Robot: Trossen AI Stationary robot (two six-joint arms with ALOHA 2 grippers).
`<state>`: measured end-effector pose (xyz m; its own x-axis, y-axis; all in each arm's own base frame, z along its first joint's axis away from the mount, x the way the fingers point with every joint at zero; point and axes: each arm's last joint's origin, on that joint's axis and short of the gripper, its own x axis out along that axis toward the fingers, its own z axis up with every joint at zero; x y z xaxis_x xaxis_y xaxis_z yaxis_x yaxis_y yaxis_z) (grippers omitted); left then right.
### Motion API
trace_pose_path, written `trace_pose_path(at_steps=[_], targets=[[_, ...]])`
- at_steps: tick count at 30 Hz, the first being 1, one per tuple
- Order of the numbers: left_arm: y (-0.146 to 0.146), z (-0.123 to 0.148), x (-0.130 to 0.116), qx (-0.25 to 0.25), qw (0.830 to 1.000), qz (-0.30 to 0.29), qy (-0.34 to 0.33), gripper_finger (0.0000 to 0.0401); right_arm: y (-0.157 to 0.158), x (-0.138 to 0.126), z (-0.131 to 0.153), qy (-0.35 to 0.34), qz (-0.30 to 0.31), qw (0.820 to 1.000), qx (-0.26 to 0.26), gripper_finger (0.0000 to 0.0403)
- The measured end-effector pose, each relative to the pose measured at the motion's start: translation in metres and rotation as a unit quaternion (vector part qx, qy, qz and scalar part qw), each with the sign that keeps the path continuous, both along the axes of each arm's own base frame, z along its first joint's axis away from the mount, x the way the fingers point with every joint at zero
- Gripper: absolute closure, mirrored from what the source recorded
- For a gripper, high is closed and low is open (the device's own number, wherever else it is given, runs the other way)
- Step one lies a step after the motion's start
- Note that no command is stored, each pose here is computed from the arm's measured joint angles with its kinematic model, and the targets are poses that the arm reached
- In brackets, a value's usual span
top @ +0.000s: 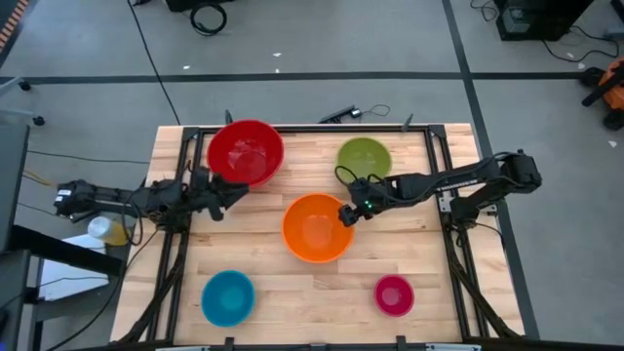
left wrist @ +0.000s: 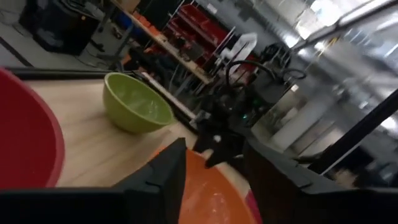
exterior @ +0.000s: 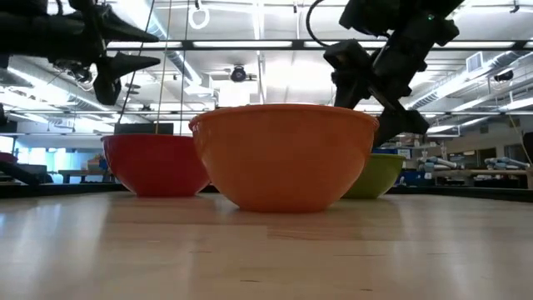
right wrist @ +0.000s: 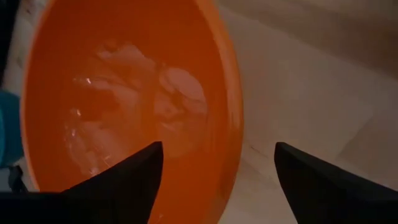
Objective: Nest bowls inside each other
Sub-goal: Stack the orange bowl on the red bowl
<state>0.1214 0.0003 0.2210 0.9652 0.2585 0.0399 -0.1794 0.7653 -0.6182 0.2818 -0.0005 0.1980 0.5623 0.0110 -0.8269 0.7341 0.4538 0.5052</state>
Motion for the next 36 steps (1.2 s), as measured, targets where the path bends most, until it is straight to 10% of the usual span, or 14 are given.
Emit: trace_pose_path(at_steps=[10, 20, 36], targets=[[0.000, 0.018, 0.009, 0.053, 0.994, 0.002, 0.095, 0.0218, 0.004, 0.012, -0.021, 0.017, 0.007, 0.999, 0.027, 0.0162], [0.004, 0.041, 0.005, 0.051, 0.991, 0.026, 0.118, 0.0218, -0.001, 0.040, 0.004, -0.062, 0.039, 0.997, 0.021, 0.0384], [0.016, 0.106, -0.026, 0.094, 0.971, 0.147, 0.164, 0.0218, -0.146, 0.164, 0.089, -0.147, -0.014, 0.969, -0.200, 0.0387]])
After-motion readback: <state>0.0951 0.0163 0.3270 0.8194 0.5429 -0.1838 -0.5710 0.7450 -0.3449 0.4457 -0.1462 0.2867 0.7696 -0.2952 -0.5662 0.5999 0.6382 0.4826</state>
